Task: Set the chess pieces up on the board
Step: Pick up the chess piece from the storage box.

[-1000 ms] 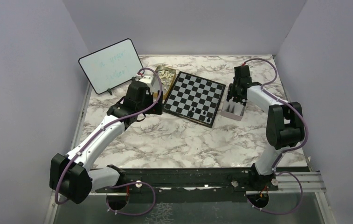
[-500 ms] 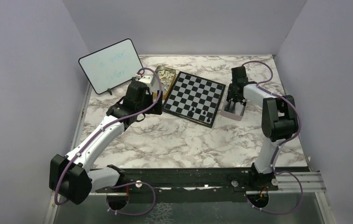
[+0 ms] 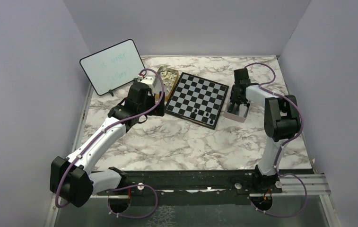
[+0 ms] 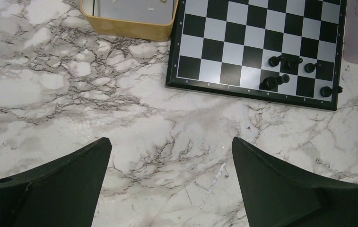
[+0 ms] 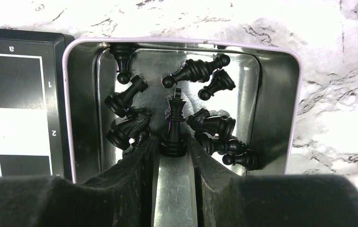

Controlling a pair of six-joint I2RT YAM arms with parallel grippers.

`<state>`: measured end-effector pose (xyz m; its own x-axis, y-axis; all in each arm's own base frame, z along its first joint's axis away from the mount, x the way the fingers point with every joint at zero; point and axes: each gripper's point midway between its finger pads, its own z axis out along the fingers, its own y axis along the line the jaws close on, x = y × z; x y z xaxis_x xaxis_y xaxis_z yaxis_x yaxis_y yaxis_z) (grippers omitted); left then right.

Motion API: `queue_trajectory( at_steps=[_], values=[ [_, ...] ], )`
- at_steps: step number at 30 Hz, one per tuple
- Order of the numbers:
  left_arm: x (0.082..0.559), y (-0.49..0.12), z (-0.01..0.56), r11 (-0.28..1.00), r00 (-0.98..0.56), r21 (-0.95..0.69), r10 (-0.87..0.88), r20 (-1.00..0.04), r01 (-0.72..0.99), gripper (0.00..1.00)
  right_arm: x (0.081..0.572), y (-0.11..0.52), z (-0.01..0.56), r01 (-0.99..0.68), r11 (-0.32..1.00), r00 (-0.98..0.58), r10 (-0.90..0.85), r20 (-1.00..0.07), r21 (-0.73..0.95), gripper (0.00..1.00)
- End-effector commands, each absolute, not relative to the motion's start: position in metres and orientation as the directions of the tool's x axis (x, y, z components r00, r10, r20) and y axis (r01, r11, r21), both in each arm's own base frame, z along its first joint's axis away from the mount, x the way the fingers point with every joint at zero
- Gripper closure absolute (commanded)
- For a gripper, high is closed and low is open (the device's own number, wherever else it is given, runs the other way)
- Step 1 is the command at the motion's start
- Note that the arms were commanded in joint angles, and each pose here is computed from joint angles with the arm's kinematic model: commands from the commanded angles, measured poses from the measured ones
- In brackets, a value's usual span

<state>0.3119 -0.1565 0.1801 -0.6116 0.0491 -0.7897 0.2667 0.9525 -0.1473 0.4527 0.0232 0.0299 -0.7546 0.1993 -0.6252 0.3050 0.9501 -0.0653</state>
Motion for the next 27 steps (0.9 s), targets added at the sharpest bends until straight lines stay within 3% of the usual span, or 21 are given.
queue_trajectory(
  at_steps=[1,8,27],
  values=[
    [0.314,-0.154,0.188,0.956,-0.589,-0.131,0.052,-0.806,0.264,0.01,0.456,0.014,0.024,0.330,0.938,-0.757,0.196,-0.623,-0.106,0.68],
    [0.314,-0.156,0.186,0.954,-0.596,-0.136,0.054,-0.801,0.268,0.01,0.455,0.013,0.031,0.307,0.945,-0.757,0.169,-0.631,-0.115,0.77],
    [0.311,-0.160,0.190,0.943,-0.585,-0.157,0.046,-0.810,0.292,0.01,0.411,0.015,0.086,0.169,0.979,-0.738,0.047,-0.673,-0.116,0.81]
  ],
)
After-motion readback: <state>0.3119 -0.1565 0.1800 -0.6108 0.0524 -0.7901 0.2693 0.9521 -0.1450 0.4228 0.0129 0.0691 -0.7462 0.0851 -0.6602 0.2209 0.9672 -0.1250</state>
